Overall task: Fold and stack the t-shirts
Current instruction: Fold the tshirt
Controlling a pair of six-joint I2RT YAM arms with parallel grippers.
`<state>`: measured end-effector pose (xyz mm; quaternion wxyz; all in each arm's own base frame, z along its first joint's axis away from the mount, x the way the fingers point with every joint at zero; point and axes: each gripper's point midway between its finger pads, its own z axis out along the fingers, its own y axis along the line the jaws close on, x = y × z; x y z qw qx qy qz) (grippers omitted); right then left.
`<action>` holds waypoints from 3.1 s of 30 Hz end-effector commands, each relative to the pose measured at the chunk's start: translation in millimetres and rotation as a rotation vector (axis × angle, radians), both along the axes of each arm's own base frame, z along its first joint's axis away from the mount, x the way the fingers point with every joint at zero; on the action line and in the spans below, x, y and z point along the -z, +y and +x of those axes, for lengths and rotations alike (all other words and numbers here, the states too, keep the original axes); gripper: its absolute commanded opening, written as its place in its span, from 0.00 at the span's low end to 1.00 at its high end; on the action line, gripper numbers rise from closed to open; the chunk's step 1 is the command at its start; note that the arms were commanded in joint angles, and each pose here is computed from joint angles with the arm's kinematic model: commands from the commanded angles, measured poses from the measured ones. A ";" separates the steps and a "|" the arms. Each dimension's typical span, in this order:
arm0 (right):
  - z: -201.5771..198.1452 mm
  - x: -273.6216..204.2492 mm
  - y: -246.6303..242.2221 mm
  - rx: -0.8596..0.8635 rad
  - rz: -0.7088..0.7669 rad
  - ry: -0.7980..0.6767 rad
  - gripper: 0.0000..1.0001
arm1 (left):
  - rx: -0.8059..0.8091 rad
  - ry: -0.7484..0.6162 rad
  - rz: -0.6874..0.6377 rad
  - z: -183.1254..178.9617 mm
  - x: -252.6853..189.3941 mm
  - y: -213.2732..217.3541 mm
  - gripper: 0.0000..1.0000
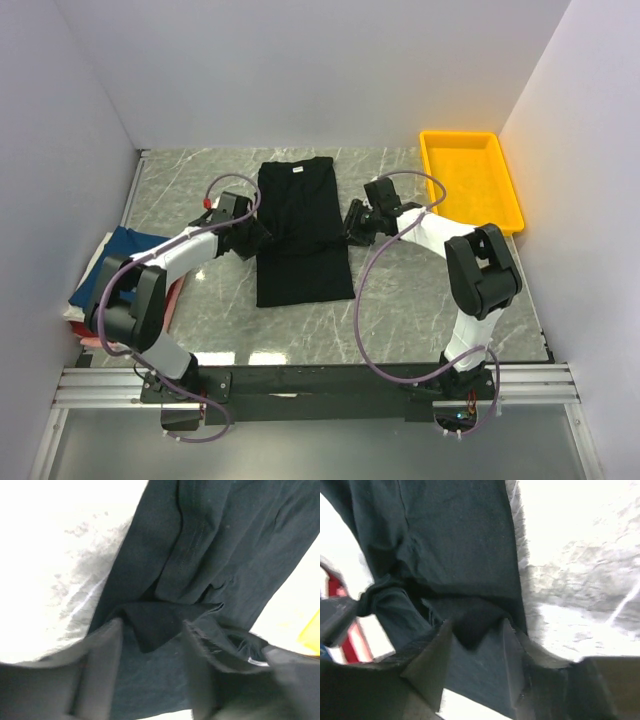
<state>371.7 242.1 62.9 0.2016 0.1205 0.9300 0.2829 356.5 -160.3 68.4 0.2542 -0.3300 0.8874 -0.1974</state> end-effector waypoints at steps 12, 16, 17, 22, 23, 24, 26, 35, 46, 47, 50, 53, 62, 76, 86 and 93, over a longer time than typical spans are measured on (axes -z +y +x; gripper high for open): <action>-26.9 -50.0 10.6 -0.084 -0.102 -0.206 0.55 | 0.233 -0.165 0.004 -34.8 -63.3 -41.6 0.20; -28.7 -36.2 26.6 -0.136 -0.129 -0.167 0.51 | 0.292 -0.076 -0.024 -35.2 -30.0 -66.1 0.01; -27.6 -34.4 29.2 -0.142 -0.125 -0.167 0.50 | 0.286 -0.064 -0.015 -33.3 -25.0 -66.4 0.01; -16.6 -14.8 36.6 -0.168 -0.147 -0.128 0.49 | 0.267 -0.012 0.036 -14.9 -4.8 -66.2 0.01; -11.3 -17.6 39.2 -0.170 -0.152 -0.130 0.48 | 0.263 -0.008 0.039 -11.7 -3.0 -65.5 0.01; -8.2 -7.6 39.2 -0.172 -0.169 -0.110 0.47 | 0.252 -0.014 0.042 -4.3 -4.4 -64.2 0.01; 0.7 -7.0 40.9 -0.168 -0.168 -0.104 0.46 | 0.242 -0.002 0.050 3.3 1.5 -60.7 0.01; 26.9 15.0 27.8 -0.121 -0.178 -0.045 0.45 | 0.160 0.061 0.090 33.7 27.6 -25.1 0.02; 25.7 24.7 12.1 -0.098 -0.193 -0.026 0.46 | 0.170 -0.044 0.071 53.5 -1.2 -16.1 0.24; 26.6 15.3 8.7 -0.082 -0.196 -0.049 0.47 | 0.179 -0.072 0.067 55.2 -10.4 -17.2 0.30; 26.3 -9.4 1.5 -0.044 -0.205 -0.115 0.48 | 0.182 -0.138 0.048 50.5 -38.6 -17.2 0.35; 18.9 -24.7 -1.3 -0.031 -0.219 -0.163 0.50 | 0.131 -0.150 0.043 34.8 -45.9 -8.2 0.30; -24.3 1.3 27.0 -0.125 -0.240 -0.129 0.51 | 0.049 -0.049 0.032 -5.6 11.9 -7.8 0.03; -115.1 56.7 3.6 -0.176 -0.255 0.014 0.51 | 0.005 0.091 0.095 -81.3 66.2 -2.7 0.01; -212.0 50.8 -13.1 -0.252 -0.164 0.040 0.51 | 0.117 0.090 0.058 -164.1 46.0 -32.1 0.01; -272.2 53.4 -28.8 -0.291 -0.124 0.090 0.51 | 0.138 0.099 0.012 -207.2 40.7 -35.7 0.01</action>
